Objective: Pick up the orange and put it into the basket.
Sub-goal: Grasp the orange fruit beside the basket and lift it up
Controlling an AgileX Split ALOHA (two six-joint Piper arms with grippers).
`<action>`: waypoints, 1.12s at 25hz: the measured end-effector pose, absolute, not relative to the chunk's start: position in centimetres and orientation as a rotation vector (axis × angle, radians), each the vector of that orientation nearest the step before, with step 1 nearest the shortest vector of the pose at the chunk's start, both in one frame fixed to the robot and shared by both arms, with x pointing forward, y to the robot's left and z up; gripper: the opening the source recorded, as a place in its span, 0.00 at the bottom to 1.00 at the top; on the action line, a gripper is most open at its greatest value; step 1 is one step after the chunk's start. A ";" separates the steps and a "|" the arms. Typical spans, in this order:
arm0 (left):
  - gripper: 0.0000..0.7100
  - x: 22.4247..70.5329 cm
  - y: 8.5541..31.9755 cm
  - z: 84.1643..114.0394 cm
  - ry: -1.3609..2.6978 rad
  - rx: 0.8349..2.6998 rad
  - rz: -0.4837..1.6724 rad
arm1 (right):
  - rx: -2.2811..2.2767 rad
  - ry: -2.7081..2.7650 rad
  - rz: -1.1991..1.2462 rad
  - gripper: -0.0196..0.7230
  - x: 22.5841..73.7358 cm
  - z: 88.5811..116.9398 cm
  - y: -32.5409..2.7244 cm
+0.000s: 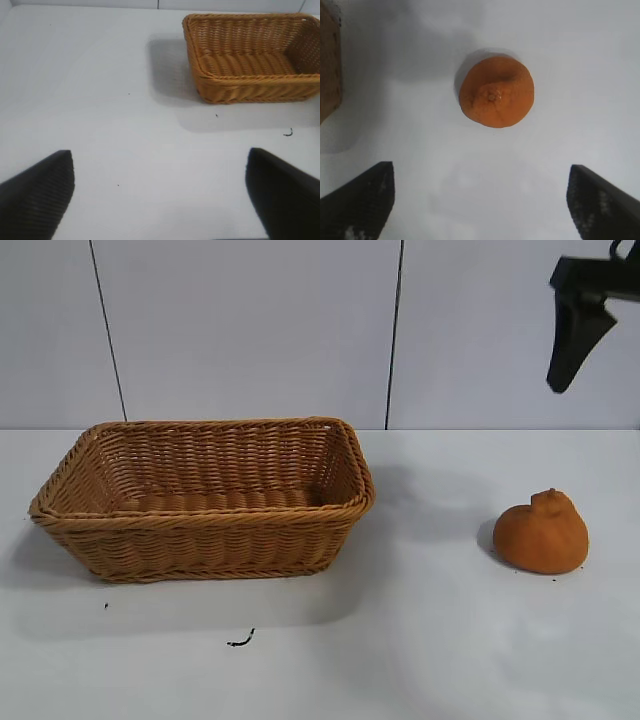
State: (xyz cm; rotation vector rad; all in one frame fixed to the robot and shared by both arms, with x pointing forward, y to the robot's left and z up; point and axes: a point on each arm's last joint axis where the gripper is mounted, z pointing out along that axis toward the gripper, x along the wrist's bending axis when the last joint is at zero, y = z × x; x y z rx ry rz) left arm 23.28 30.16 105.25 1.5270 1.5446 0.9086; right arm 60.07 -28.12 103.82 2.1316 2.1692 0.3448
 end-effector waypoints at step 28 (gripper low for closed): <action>0.94 23.3 30.2 105.3 1.545 1.527 0.909 | 2.265 2.177 0.165 0.09 64.6 92.0 -28.2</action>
